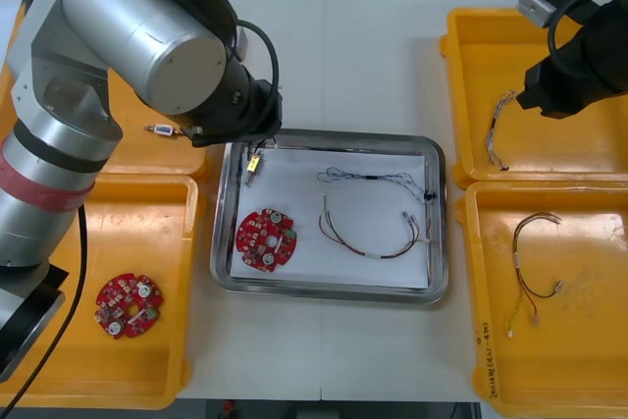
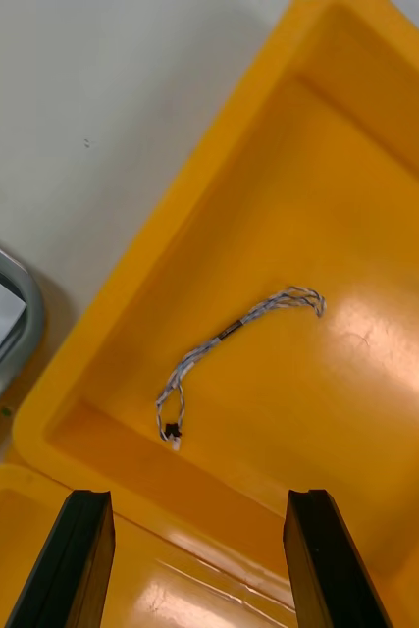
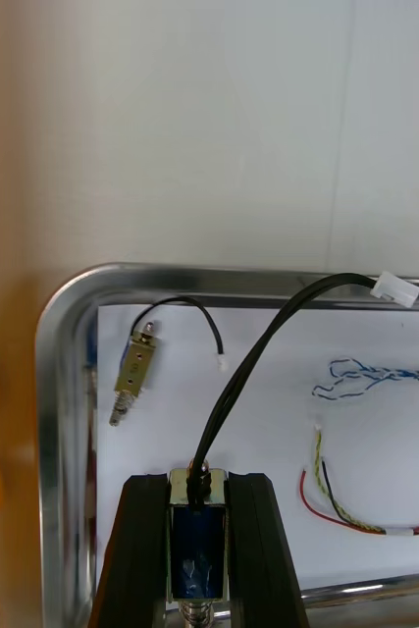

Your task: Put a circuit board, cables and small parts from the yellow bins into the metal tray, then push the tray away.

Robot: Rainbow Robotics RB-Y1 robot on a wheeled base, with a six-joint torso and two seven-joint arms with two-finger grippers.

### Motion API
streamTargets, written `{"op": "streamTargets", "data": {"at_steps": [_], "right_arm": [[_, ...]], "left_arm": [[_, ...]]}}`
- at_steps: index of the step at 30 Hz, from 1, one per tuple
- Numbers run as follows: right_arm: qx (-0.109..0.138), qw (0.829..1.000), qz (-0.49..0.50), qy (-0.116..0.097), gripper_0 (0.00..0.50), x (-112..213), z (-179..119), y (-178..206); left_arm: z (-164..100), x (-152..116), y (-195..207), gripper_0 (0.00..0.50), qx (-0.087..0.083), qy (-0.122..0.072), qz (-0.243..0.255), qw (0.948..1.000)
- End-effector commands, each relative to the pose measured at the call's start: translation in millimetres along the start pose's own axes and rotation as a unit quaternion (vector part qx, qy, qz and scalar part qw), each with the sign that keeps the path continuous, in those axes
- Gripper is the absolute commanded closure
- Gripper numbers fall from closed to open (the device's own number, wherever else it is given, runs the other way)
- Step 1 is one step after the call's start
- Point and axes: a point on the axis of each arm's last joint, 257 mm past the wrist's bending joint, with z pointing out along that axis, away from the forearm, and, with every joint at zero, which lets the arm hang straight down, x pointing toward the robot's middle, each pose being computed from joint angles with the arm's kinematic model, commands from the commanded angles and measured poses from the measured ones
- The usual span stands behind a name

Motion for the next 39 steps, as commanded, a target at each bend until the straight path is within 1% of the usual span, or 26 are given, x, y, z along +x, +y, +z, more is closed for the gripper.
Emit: {"op": "streamTargets", "data": {"at_steps": [1,3,5,7,15,17,22,26,27,36,39], "right_arm": [[0.028,0.998,0.050,0.001,0.000,28,-16,-37],[0.031,0.998,0.062,0.004,0.000,38,-18,-44],[0.031,0.997,0.077,0.005,0.000,48,-19,-51],[0.030,0.995,0.094,0.010,0.000,62,-20,-57],[0.026,0.989,0.147,0.021,0.000,104,-20,-68],[0.027,0.988,0.153,0.022,0.000,111,-21,-68],[0.030,0.983,0.179,0.031,0.000,131,-21,-60],[0.031,0.981,0.186,0.034,0.000,139,-22,-54],[0.033,0.981,0.187,0.034,0.000,142,-23,-54],[0.035,0.977,0.207,0.043,0.000,166,-27,-48],[0.038,0.973,0.223,0.046,0.000,172,-29,-42]], "left_arm": [[11,15,-30,0.499,0.013,0.006,0.019,0.9997],[19,20,-32,0.500,0.012,0.010,0.022,0.9996],[27,22,-34,0.500,0.010,0.009,0.026,0.9996],[38,25,-37,0.500,0.008,0.012,0.026,0.9995],[58,32,-39,0.499,0.001,0.014,0.031,0.9994],[64,36,-39,0.500,-0.001,0.018,0.033,0.9993],[75,36,-37,0.500,0.001,0.008,0.032,0.9995],[80,35,-36,0.500,0.001,0.007,0.030,0.9995],[81,34,-37,0.500,0.001,0.004,0.032,0.9995],[94,35,-30,0.498,-0.011,-0.002,0.037,0.9993],[95,35,-30,0.500,-0.010,-0.001,0.037,0.9993]]}}
